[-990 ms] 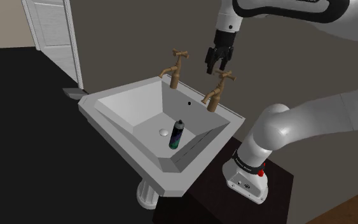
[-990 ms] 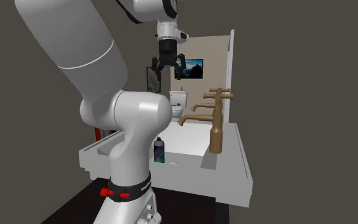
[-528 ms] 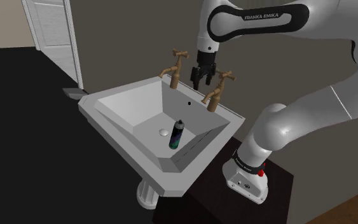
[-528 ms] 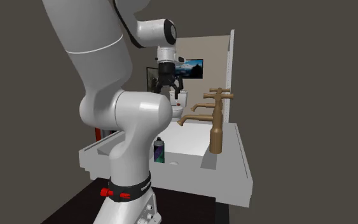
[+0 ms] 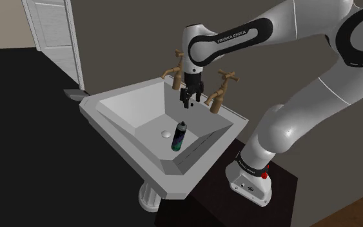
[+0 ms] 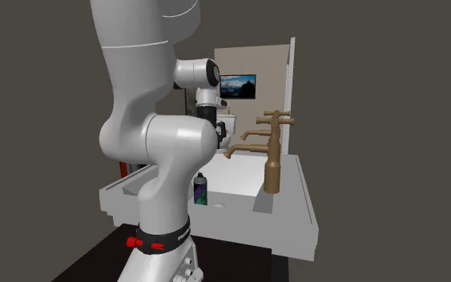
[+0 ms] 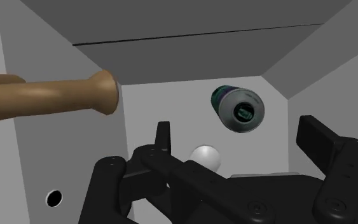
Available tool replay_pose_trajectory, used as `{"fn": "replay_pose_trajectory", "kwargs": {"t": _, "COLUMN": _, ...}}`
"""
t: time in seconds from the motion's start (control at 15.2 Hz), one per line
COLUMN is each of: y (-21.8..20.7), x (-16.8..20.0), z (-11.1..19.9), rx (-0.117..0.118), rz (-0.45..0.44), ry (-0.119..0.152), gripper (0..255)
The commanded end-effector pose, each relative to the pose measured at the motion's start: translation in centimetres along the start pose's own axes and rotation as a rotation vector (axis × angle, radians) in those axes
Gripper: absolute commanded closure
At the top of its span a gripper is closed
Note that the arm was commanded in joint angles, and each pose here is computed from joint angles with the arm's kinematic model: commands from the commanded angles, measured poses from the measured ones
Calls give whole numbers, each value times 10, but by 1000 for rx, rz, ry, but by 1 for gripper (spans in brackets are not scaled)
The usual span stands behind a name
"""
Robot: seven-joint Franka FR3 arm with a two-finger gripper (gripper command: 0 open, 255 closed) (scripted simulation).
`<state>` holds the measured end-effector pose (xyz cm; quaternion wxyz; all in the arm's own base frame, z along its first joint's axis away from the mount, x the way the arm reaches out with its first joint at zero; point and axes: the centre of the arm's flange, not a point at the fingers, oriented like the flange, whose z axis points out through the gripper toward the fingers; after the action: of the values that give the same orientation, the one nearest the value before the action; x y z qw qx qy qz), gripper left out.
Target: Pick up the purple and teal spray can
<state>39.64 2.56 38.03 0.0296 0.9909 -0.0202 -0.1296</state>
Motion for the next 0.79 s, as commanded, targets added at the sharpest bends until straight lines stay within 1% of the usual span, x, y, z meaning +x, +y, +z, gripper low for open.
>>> {"fn": "replay_pose_trajectory", "kwargs": {"t": 0.0, "y": -10, "x": 15, "z": 23, "rx": -4, "rz": -15, "ry": -23, "gripper": 0}}
{"fn": "replay_pose_trajectory", "kwargs": {"t": 0.46, "y": -41, "x": 57, "z": 103, "rx": -17, "rz": -64, "ry": -101, "gripper": 0}}
{"fn": "replay_pose_trajectory", "kwargs": {"t": 0.73, "y": -42, "x": 63, "z": 123, "rx": -17, "rz": -64, "ry": -101, "gripper": 0}}
